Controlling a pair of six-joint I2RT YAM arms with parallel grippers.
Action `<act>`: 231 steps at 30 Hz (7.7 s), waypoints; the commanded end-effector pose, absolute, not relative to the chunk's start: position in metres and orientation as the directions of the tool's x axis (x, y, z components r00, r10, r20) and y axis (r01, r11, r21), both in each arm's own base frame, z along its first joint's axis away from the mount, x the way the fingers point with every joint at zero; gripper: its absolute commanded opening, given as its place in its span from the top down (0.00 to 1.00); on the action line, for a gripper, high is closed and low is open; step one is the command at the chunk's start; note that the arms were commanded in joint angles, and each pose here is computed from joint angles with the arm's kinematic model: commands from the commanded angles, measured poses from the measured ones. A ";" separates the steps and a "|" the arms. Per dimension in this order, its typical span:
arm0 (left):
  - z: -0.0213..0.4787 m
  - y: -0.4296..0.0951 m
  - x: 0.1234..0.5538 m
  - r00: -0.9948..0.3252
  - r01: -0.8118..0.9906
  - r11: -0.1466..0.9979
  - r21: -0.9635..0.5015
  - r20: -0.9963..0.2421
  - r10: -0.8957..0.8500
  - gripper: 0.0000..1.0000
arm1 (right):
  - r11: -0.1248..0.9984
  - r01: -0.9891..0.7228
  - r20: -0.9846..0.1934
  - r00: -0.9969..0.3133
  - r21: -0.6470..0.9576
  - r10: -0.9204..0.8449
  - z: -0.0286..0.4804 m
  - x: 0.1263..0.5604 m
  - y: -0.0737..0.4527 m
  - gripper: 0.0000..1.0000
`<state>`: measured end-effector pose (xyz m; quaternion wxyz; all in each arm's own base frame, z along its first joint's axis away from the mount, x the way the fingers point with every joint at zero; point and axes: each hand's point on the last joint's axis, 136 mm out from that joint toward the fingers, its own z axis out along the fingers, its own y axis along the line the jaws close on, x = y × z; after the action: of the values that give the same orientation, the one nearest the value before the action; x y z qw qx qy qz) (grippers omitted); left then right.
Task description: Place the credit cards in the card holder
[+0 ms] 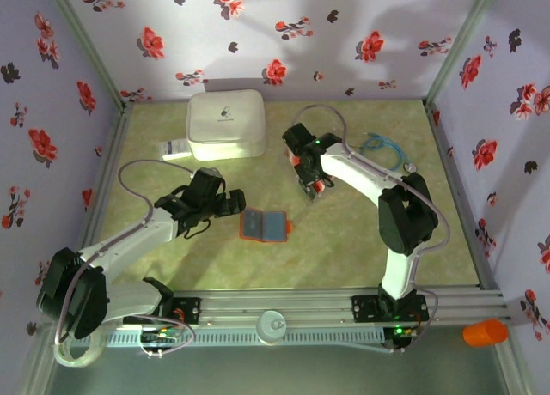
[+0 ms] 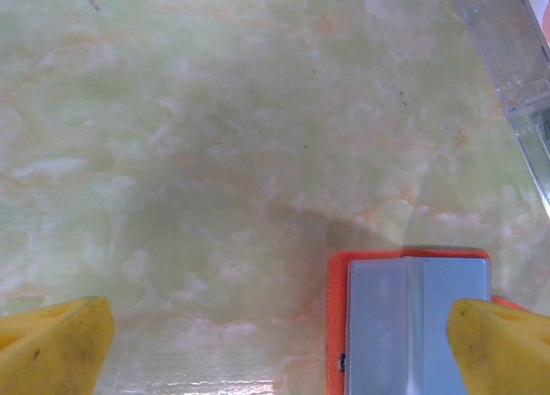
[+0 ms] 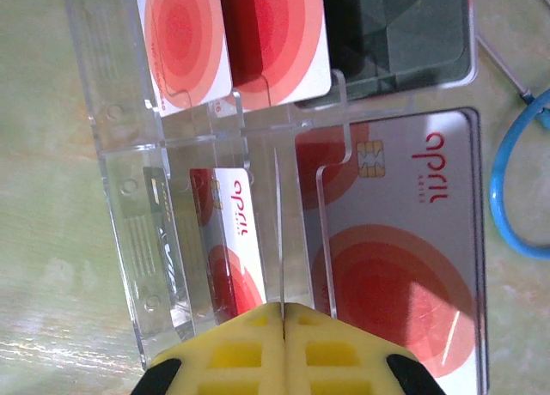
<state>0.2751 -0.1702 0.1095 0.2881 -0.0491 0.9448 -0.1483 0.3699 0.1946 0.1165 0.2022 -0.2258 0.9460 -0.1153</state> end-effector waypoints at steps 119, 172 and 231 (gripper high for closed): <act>0.024 -0.157 0.237 -0.852 0.107 0.985 0.134 -0.498 0.160 0.00 | 0.541 -0.167 -0.321 -0.924 0.824 0.205 0.057 0.245 0.340 1.00; 0.019 -0.152 0.234 -0.855 0.084 0.988 0.132 -0.499 0.140 0.03 | 0.606 -0.155 -0.272 -0.957 0.780 0.105 0.034 0.232 0.338 1.00; 0.018 -0.152 0.234 -0.854 0.092 0.987 0.132 -0.500 0.147 0.04 | 0.737 -0.094 -0.141 -0.990 0.669 0.001 0.003 0.212 0.324 1.00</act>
<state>0.2413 -0.1619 0.0287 0.2775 0.0619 0.9582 0.0321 0.2292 0.3375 0.0327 0.1078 -0.0238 0.9064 0.4077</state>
